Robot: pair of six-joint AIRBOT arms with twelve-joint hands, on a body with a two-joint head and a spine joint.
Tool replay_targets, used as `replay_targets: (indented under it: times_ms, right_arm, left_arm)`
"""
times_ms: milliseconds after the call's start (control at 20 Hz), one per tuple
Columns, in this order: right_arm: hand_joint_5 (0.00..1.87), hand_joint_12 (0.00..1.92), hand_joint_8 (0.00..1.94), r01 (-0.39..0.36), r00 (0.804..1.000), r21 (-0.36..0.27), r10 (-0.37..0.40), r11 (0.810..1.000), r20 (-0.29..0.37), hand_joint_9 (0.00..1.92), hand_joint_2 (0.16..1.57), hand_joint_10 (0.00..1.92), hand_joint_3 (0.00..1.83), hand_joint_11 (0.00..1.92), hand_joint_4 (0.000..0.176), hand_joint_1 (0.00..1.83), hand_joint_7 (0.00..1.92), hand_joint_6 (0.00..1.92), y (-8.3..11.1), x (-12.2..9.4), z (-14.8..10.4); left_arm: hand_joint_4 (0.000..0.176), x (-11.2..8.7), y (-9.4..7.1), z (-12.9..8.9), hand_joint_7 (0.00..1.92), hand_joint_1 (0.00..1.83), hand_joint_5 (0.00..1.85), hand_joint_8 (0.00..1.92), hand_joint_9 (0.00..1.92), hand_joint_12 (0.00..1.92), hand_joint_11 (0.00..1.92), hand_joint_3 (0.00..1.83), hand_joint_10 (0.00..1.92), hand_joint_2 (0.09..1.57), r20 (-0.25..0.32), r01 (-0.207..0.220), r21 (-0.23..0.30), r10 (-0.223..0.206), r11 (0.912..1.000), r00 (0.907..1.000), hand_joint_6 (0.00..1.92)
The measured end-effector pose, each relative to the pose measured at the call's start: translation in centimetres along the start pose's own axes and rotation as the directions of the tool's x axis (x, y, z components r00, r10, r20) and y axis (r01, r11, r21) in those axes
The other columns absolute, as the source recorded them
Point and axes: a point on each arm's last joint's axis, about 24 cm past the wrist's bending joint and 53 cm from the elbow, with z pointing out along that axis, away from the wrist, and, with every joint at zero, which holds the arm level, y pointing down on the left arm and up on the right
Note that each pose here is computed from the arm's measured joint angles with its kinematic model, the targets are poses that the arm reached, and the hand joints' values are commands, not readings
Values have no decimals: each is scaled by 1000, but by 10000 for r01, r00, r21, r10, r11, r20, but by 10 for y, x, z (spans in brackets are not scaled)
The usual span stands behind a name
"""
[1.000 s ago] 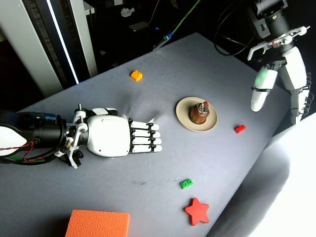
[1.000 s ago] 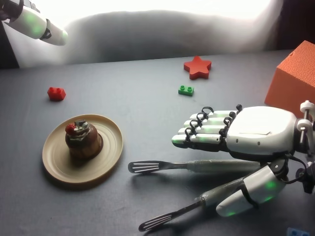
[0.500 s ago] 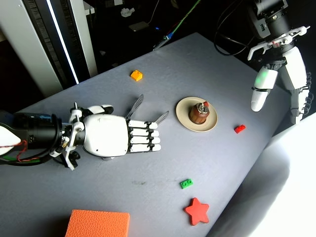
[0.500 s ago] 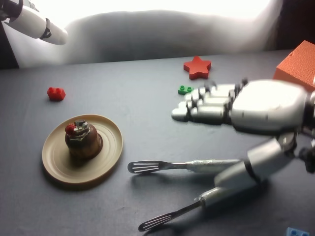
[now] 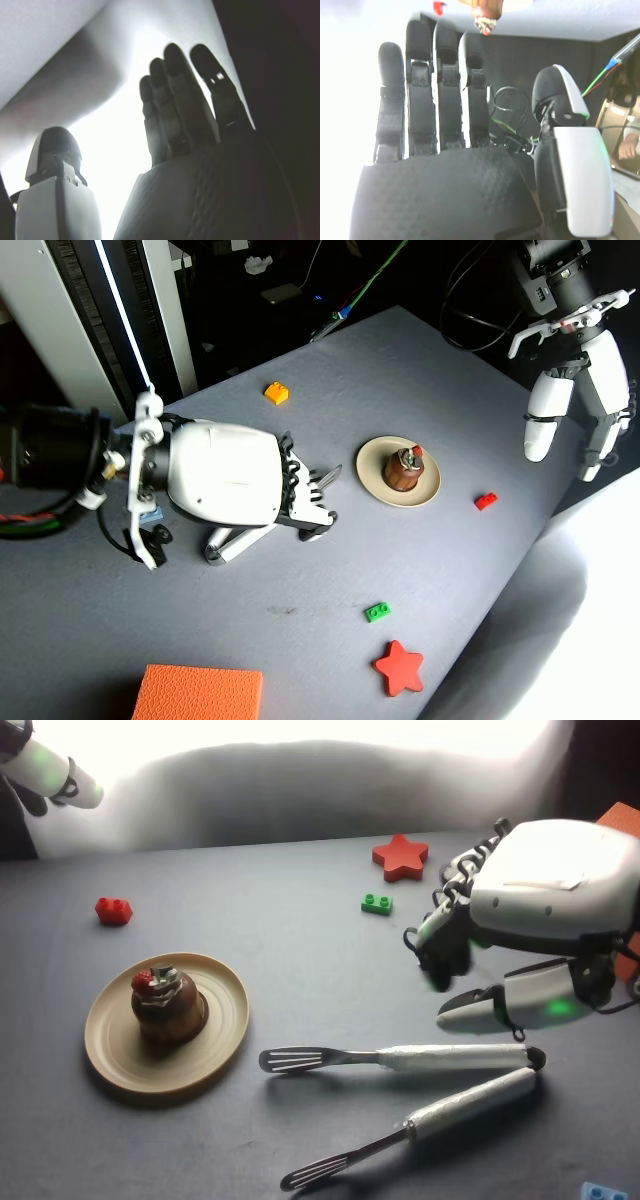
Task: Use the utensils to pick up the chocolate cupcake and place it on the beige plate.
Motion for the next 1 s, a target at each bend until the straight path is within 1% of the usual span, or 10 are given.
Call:
replay_targets:
  times_ms: [50,150,200,300,400,450,500,550,650,1000]
  right_arm:
    - [645,1919,1760,3,10000,29,-3,10000,13,965,1188,1895,1,1061,0,565,884,1687,0,0,-1]
    - [860,1921,1929,26,10000,11,-26,10000,-10,1254,1151,1920,0,1359,0,669,1092,1893,1,1,-1]
    - [1063,1921,1939,32,10000,7,-32,10000,-17,1404,1153,1921,0,1524,0,706,1272,1915,1,1,-1]
    - [1183,1921,1941,47,10000,1,-47,10000,-11,1551,1225,1921,13,1688,0,694,1388,1921,1,1,-1]
    - [1180,1921,1941,146,9999,4,-146,9999,-16,1594,1254,1921,15,1714,0,726,1415,1921,1,1,-1]
    - [1190,1921,1941,251,9997,-9,-251,9997,-15,1594,1269,1921,17,1715,0,716,1419,1921,2,1,0]
    - [1179,1921,1941,277,9996,-33,-277,9996,-23,1576,1271,1921,11,1701,0,743,1411,1921,3,2,0]
    - [1169,1921,1941,283,9996,-41,-283,9996,-28,1558,1275,1921,9,1684,0,753,1407,1921,3,2,1]
    - [1176,1921,1941,282,9996,-122,-282,9995,-13,1537,1299,1921,14,1670,0,743,1402,1921,5,2,1]
    - [1147,1921,1941,393,9992,-290,-392,9988,37,1460,1276,1921,0,1586,0,834,1331,1921,10,1,1]
  left_arm:
    - [0,3,-3,-1,857,658,730,1207,809,1558,720,3,1416,1191,-61,-19,69,20,10000,10000,1476]
    - [0,6,-5,-1,832,766,774,1814,874,1885,859,0,1869,1184,-128,16,121,-14,9999,9999,1829]
    - [0,4,-7,-2,938,757,904,1900,1011,1914,1015,5,1911,1205,-96,-50,148,52,9999,9999,1903]
    - [0,1,-7,-2,1180,723,1147,1920,1237,1921,1243,7,1921,1248,-38,-43,165,44,9999,10000,1920]
    - [0,1,-6,-2,1340,828,1241,1921,1398,1921,1413,0,1921,1234,-23,-92,116,92,9999,10000,1921]
    - [35,1,-6,-2,1356,860,1259,1921,1422,1921,1457,1,1921,1222,-37,-73,121,73,9999,10000,1921]
    - [114,2,-7,-2,1354,889,1258,1921,1414,1921,1464,0,1921,1221,-42,-83,133,83,9999,10000,1921]
    - [164,1,-7,-2,1371,879,1265,1921,1427,1921,1475,0,1921,1238,-38,-85,142,86,9999,10000,1921]
    - [176,0,-7,-2,1368,882,1267,1921,1432,1921,1475,0,1921,1239,-22,-192,146,192,9997,9998,1921]
    - [176,-9,-7,3,1336,872,1240,1921,1383,1921,1427,0,1921,1232,155,-120,102,118,9999,9998,1921]
